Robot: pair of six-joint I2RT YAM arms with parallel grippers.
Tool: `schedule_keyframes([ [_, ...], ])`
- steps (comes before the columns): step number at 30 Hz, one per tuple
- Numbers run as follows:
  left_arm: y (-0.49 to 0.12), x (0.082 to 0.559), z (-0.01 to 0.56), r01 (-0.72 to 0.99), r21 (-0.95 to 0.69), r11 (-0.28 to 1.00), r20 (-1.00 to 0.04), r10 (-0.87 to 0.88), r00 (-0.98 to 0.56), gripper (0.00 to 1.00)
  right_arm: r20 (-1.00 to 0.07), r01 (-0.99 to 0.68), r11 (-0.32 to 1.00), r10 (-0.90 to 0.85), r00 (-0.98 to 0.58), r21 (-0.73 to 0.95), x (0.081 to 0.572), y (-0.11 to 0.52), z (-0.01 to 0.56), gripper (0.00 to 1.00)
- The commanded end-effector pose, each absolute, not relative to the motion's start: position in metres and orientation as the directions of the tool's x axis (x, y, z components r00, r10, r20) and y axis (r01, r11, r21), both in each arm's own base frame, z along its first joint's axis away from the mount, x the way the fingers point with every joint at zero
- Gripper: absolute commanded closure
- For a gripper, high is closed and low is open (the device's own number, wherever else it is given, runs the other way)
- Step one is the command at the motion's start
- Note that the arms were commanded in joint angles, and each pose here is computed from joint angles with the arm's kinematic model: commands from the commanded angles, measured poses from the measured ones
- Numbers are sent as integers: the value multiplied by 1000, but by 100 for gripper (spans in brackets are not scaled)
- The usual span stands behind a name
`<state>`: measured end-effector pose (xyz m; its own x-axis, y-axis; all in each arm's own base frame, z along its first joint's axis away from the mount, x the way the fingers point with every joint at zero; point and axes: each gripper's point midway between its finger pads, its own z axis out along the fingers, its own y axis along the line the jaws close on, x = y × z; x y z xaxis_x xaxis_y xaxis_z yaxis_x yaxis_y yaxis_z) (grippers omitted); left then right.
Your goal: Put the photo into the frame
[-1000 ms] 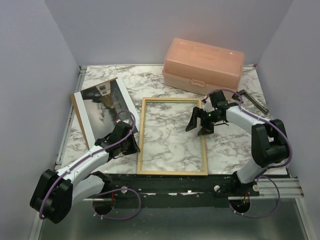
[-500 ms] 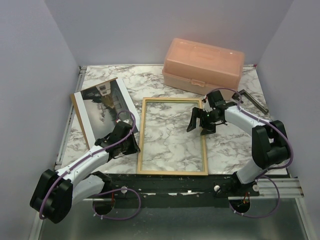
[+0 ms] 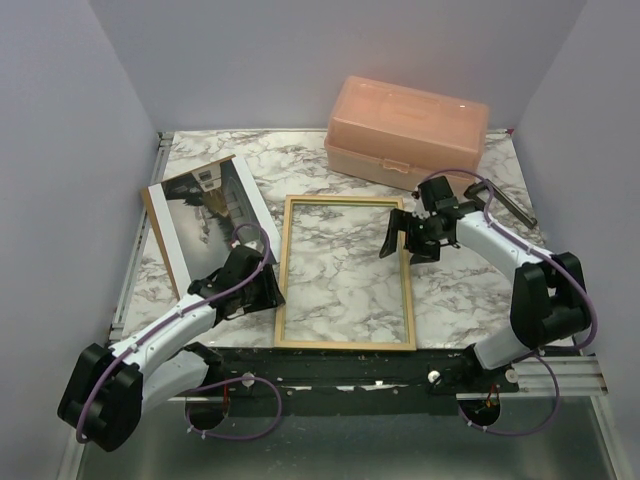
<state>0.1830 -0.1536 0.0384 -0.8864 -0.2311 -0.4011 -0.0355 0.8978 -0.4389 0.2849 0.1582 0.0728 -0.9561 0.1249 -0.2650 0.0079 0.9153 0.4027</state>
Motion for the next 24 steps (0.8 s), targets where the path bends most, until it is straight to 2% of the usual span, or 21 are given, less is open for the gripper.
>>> schedule_keyframes([
  [1, -154, 178, 34, -19, -446, 895, -399, -218, -891, 49, -314, -6, 928, 121, -942, 373, 289, 153, 90, 4],
  [9, -160, 178, 29, -9, -471, 882, -391, -218, -894, 54, -316, -17, 911, 125, -940, 412, 283, 158, 98, 4],
  [19, -172, 185, 36, 17, -515, 857, -395, -219, -892, 76, -324, -29, 896, 130, -937, 444, 279, 162, 109, 4],
  [24, -179, 189, 42, 42, -527, 849, -402, -206, -892, 78, -334, -38, 894, 127, -934, 446, 279, 162, 116, 4],
])
